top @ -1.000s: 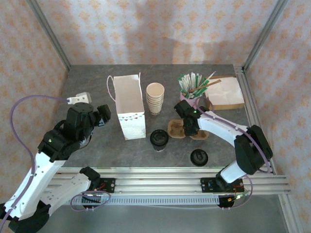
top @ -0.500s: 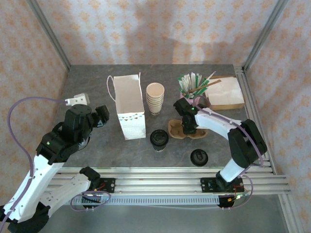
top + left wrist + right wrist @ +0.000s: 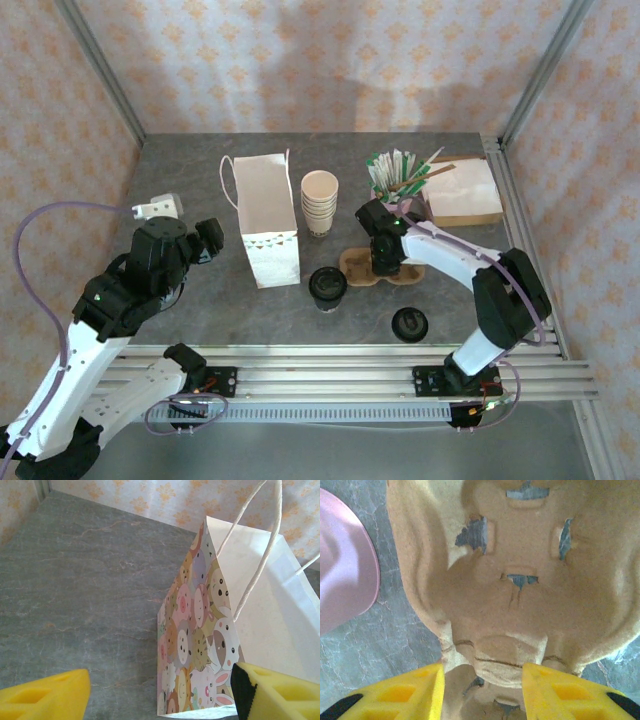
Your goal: Pack the takeout coffee
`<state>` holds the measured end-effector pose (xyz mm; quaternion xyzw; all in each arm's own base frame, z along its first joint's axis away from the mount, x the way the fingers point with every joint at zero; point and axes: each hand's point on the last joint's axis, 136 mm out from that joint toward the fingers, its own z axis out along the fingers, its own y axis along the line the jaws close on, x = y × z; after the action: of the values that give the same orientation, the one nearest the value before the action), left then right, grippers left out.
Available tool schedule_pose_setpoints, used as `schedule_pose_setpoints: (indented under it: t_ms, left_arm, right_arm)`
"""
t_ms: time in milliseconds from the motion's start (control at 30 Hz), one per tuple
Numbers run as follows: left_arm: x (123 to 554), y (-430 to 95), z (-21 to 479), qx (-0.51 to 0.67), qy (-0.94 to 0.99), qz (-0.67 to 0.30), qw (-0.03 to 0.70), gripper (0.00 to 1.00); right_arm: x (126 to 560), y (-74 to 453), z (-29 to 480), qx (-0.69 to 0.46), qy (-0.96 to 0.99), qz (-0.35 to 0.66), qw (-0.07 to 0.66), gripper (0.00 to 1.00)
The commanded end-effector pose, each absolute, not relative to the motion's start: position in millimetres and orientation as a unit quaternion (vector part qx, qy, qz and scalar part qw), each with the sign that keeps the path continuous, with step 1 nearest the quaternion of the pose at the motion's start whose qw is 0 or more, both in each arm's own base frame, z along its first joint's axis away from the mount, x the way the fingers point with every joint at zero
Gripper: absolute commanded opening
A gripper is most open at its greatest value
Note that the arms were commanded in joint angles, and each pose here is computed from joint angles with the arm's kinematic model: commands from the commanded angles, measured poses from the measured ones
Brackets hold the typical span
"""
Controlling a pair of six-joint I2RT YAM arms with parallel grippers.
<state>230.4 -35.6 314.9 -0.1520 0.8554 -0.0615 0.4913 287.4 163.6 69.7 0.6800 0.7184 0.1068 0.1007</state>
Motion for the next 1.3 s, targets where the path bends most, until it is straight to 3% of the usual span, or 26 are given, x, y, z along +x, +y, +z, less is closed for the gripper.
schedule_pose_setpoints:
  t_ms: [0,300,500,633,800,1000,1133,1267]
  left_arm:
    - [227.7,-27.6,311.5,-0.157,0.855,-0.043,0.492,0.75]
    - [226.6,-26.2,312.9,-0.163,0.851,-0.048,0.497,0.75]
    - [227.2,-27.8,311.0,-0.161,0.853,-0.050,0.494,0.75]
    - [226.9,-26.0,310.5,-0.161,0.853,-0.044,0.495,0.75]
    - [225.8,-23.2,313.4,-0.158,0.851,-0.037,0.500,0.75]
    - [225.6,-20.6,314.8,-0.151,0.850,-0.026,0.504,0.75]
    - [225.2,-17.6,316.1,-0.146,0.849,-0.013,0.508,0.75]
    - [226.6,-17.7,315.5,-0.143,0.849,-0.010,0.509,0.75]
  right_arm:
    - [279.4,164.6,76.2,0.708,0.691,0.118,0.091,0.44]
    - [268.1,163.8,74.2,0.720,0.679,0.113,0.082,0.39]
    - [266.4,162.0,66.6,0.723,0.678,0.102,0.081,0.41]
    - [286.4,155.0,86.2,0.658,0.731,0.107,0.147,0.38]
    - [321.8,158.9,156.1,0.409,0.857,0.130,0.285,0.45]
    - [288.4,183.8,206.2,0.042,0.897,0.220,0.381,0.50]
    - [236.9,178.5,205.8,-0.221,0.877,0.177,0.387,0.49]
    - [196.1,162.9,178.3,-0.448,0.833,0.096,0.309,0.52]
